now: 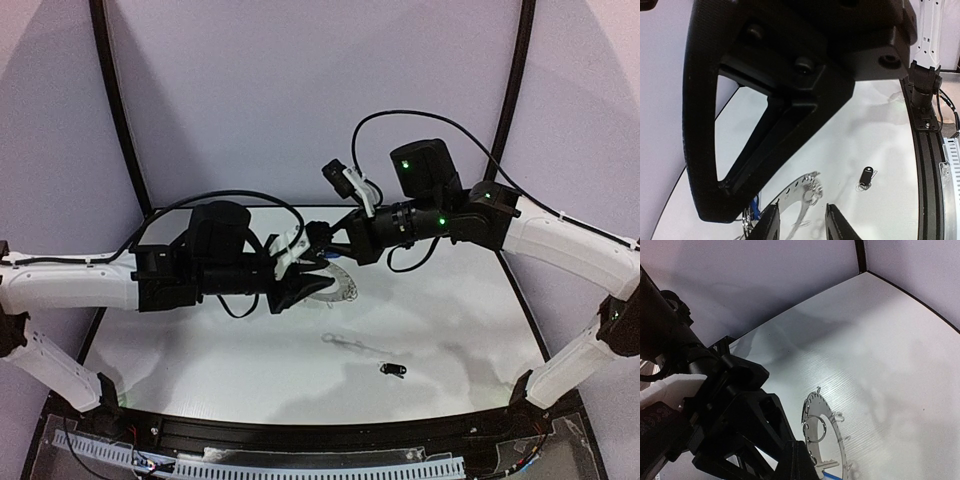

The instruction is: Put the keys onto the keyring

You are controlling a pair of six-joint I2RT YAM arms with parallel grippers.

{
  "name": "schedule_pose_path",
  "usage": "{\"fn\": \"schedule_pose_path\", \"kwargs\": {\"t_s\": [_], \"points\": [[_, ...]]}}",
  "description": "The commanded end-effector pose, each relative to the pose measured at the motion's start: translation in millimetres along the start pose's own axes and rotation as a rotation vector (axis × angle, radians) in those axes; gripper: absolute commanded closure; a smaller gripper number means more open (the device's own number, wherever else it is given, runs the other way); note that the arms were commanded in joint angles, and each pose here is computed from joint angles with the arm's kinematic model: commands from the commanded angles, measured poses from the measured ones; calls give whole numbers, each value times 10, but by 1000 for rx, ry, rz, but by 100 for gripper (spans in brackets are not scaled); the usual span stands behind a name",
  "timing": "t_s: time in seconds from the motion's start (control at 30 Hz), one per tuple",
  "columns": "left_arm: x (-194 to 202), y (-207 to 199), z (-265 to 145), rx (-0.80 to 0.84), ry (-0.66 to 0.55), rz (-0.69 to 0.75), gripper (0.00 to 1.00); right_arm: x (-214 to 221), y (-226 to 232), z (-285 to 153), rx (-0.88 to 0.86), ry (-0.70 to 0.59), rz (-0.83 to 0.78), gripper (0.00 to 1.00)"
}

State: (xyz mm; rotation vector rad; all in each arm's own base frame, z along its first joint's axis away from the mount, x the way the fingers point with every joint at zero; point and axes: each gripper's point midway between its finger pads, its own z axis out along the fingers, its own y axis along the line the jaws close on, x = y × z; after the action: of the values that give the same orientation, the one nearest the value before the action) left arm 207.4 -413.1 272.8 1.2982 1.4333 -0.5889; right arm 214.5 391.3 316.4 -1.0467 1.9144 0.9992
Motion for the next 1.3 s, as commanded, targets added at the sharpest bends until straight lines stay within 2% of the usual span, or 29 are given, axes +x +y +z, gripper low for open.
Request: {"fn": "schedule_pose_path", "kwargs": {"t_s": [0.0, 0.03, 0.1, 0.17, 0.67, 0.9, 1.07, 1.17, 1.27], "points": [[-96, 54, -85, -25, -33, 0, 71, -114, 130, -62, -37, -43, -25, 100], [-98, 50, -83, -24, -34, -2, 82, -104, 126, -61, -35, -39, -25, 100], [-98, 55, -95, -26, -33, -1, 92, -87, 116, -57, -31, -34, -25, 100], [-100, 69, -114, -34, -32, -2, 94, -74, 110, -61, -27, -29, -25, 100], [-36, 252, -320, -155, 1, 18, 92, -21, 72, -86, -2, -11, -35, 100], [-26, 230, -296, -143, 4, 28, 83, -23, 106, -86, -22, -12, -37, 100], [-50, 104, -257, -68, -16, 44, 79, -40, 115, -82, -27, -20, -30, 100], [-66, 43, -221, -32, -25, 47, 79, -56, 135, -73, -40, -25, -30, 100], [-98, 41, -155, -19, -27, 46, 84, -60, 156, -57, -55, -22, -30, 100]]}}
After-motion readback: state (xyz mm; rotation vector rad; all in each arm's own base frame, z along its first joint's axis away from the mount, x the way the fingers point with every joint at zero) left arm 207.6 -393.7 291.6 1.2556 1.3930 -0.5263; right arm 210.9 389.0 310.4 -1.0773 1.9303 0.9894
